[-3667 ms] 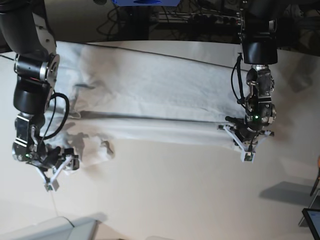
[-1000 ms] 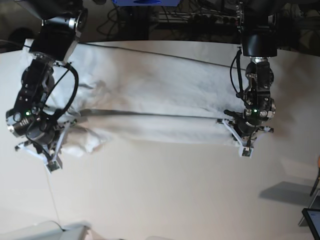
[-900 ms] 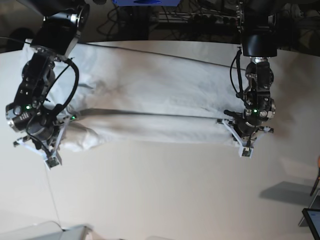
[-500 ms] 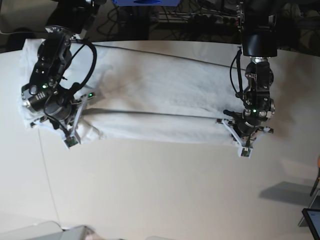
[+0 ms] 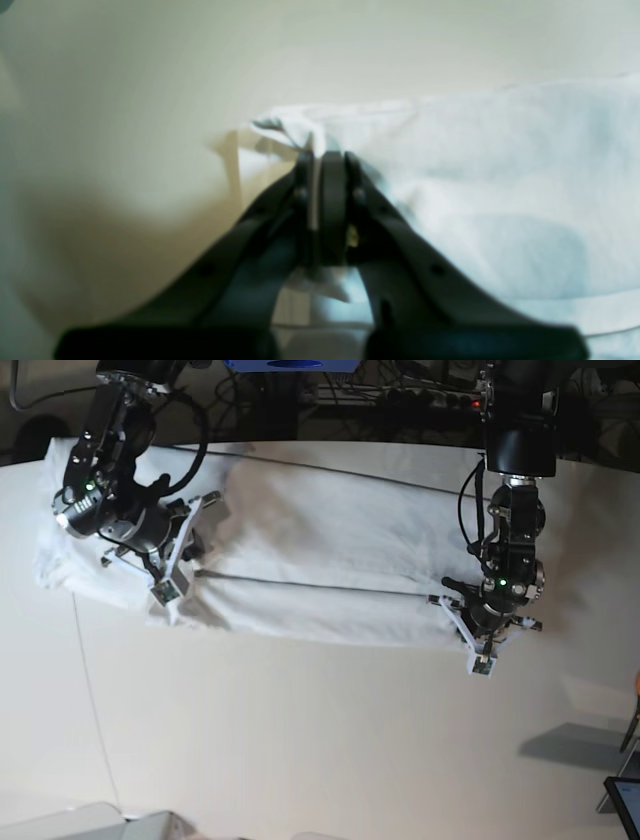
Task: Fold the T-shirt properly
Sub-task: 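Press and tuck the folded shirt end with the right gripper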
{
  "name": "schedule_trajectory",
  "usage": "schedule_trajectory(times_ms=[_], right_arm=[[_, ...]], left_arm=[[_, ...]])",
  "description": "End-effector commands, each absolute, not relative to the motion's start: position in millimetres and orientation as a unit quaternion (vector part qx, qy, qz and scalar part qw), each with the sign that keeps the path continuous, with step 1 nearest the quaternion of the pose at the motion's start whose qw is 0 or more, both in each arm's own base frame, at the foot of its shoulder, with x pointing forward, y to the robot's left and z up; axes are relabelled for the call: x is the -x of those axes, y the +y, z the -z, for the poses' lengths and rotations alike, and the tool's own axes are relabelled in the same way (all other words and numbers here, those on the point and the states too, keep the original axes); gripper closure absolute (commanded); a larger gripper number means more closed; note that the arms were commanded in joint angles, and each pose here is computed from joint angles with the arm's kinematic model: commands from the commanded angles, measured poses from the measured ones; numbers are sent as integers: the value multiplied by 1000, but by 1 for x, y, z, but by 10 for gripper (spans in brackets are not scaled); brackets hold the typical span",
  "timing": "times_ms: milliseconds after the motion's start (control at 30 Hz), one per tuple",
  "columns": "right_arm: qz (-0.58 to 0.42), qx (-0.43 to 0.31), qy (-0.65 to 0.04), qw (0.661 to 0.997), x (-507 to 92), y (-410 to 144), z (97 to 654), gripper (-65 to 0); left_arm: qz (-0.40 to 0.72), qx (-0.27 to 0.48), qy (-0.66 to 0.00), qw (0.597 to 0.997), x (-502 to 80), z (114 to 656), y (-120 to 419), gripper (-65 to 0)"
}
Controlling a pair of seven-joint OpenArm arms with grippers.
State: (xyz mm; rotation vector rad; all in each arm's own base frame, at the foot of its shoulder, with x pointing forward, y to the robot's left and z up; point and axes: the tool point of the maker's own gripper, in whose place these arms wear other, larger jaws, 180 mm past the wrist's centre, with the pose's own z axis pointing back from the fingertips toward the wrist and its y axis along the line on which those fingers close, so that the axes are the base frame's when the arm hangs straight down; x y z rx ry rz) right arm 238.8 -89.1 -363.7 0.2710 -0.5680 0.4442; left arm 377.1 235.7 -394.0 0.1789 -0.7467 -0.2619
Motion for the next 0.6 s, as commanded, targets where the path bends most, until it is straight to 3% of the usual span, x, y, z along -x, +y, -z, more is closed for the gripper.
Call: schedule_trajectory(times_ms=[0, 333, 567], right_arm=[[-219, -148, -301, 916, -244, -82, 353, -3], [-227, -263, -311, 885, -213, -66, 343, -4], [-237, -258, -303, 886, -199, -85, 348, -4]], left_arm=[[131, -92, -384, 909, -389, 377, 240, 0], [130, -92, -383, 910, -388, 378, 240, 0], [130, -92, -383, 910, -388, 378, 240, 0]])
